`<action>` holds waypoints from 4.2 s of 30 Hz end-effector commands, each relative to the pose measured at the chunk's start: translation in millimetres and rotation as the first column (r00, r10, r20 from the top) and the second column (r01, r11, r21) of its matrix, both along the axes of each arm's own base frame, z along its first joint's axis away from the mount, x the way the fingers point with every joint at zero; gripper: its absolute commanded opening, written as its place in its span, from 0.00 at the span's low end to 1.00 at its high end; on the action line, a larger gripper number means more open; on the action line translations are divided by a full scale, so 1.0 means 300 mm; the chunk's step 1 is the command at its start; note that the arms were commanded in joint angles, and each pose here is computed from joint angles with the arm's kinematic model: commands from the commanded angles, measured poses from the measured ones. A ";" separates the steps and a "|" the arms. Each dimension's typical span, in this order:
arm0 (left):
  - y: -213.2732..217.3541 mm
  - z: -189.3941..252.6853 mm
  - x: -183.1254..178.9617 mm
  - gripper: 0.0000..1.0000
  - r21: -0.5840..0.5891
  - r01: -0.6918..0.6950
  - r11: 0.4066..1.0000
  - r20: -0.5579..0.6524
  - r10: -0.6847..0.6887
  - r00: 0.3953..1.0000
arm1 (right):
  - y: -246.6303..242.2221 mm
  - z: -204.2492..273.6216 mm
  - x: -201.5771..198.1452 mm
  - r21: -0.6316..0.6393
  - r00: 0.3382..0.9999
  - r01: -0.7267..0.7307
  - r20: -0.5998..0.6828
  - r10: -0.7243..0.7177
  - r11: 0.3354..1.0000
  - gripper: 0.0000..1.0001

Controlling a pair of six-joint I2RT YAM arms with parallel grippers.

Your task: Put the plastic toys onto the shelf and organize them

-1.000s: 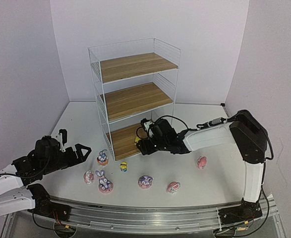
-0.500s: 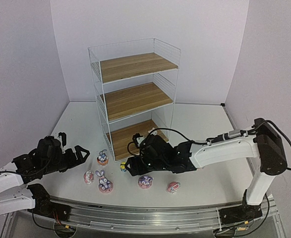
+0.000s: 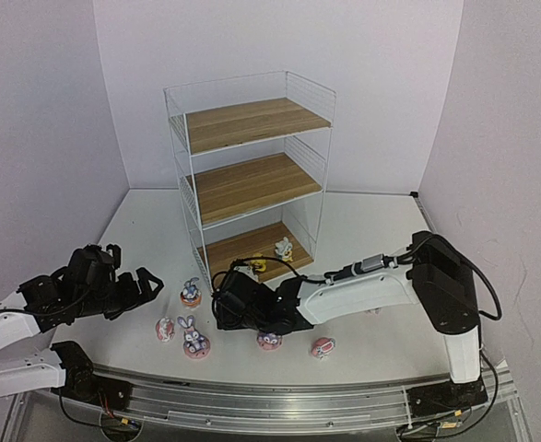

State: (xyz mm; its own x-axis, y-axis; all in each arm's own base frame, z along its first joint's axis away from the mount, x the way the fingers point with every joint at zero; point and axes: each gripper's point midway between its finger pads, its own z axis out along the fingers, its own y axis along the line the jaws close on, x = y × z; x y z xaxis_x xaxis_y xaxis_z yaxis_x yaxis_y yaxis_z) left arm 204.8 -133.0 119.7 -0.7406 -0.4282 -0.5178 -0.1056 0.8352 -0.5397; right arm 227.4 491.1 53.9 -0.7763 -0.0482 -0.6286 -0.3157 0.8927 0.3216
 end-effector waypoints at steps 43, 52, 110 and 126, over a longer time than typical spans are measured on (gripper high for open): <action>-0.005 0.038 -0.045 1.00 -0.043 0.054 0.998 0.014 -0.053 0.998 | 0.056 -0.049 0.044 -0.059 0.988 0.141 0.070 -0.137 0.988 0.34; -0.006 0.039 -0.045 1.00 -0.044 0.055 0.998 0.018 -0.054 0.998 | 0.065 0.002 0.038 -0.091 0.991 0.075 0.116 -0.065 0.993 0.18; -0.045 0.079 -0.012 1.00 -0.095 0.069 0.993 0.064 -0.063 0.996 | 0.108 0.154 0.356 -0.110 0.881 -0.230 0.399 0.255 0.967 0.15; -0.035 0.083 -0.012 1.00 -0.090 0.058 0.994 0.069 -0.052 0.996 | 0.133 0.113 0.388 -0.114 0.880 -0.242 0.393 0.268 0.963 0.17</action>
